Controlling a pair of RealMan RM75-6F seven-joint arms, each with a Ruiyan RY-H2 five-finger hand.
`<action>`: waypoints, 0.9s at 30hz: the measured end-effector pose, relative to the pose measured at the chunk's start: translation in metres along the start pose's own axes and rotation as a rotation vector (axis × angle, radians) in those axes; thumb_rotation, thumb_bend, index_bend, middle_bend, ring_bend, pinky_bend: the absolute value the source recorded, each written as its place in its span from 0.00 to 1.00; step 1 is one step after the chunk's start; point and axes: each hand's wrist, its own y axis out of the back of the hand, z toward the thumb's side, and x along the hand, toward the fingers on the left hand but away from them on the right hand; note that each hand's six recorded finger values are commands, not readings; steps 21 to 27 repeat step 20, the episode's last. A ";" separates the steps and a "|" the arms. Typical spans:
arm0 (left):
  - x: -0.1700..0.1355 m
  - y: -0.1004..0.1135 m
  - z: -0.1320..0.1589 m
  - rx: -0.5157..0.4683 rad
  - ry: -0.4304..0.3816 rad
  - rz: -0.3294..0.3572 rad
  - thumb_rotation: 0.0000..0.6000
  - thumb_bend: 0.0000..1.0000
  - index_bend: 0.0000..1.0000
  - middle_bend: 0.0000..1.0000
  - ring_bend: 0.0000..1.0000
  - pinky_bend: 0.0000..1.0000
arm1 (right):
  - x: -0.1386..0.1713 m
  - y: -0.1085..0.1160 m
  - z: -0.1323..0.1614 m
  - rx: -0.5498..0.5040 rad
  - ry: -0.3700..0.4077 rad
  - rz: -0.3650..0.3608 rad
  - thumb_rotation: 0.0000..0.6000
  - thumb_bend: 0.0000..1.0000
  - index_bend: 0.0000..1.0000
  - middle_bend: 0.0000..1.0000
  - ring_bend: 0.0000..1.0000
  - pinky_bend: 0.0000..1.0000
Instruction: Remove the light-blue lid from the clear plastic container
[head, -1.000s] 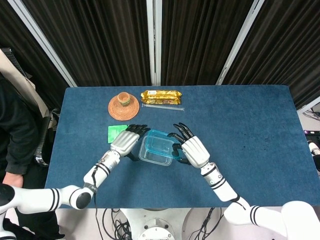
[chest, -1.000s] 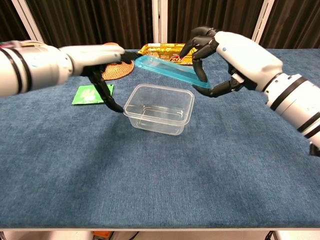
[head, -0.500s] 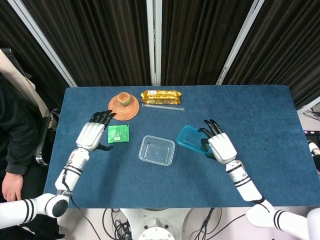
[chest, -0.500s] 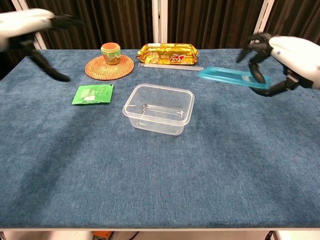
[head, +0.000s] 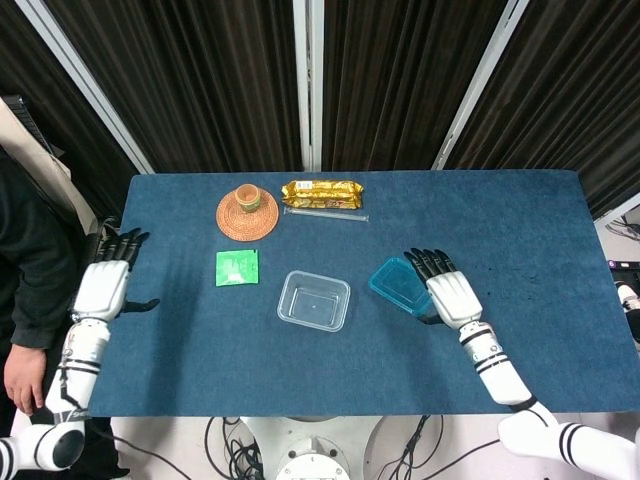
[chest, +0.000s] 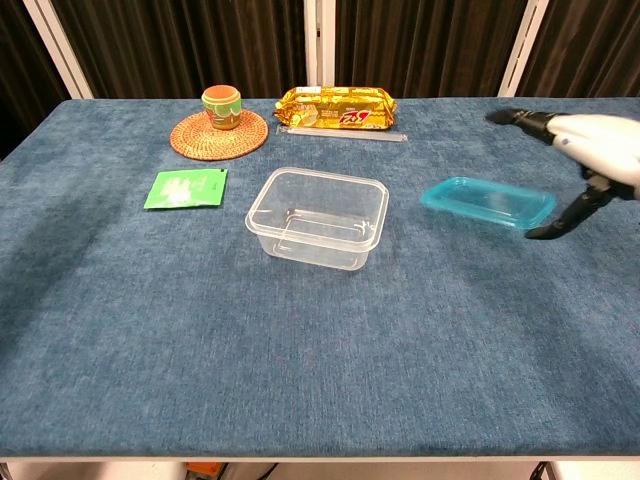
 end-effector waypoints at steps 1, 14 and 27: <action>-0.003 0.003 -0.006 0.009 0.011 0.009 1.00 0.00 0.08 0.00 0.00 0.00 | 0.005 0.005 -0.004 -0.001 -0.008 0.001 1.00 0.00 0.00 0.00 0.00 0.00; -0.067 0.031 -0.065 0.083 0.130 0.124 1.00 0.00 0.15 0.05 0.00 0.02 | 0.111 0.072 -0.062 -0.047 -0.233 -0.190 1.00 0.07 0.00 0.12 0.00 0.00; -0.102 0.029 -0.067 0.060 0.157 0.127 1.00 0.00 0.15 0.05 0.00 0.02 | 0.167 0.075 -0.070 -0.063 -0.306 -0.209 1.00 0.07 0.00 0.10 0.00 0.00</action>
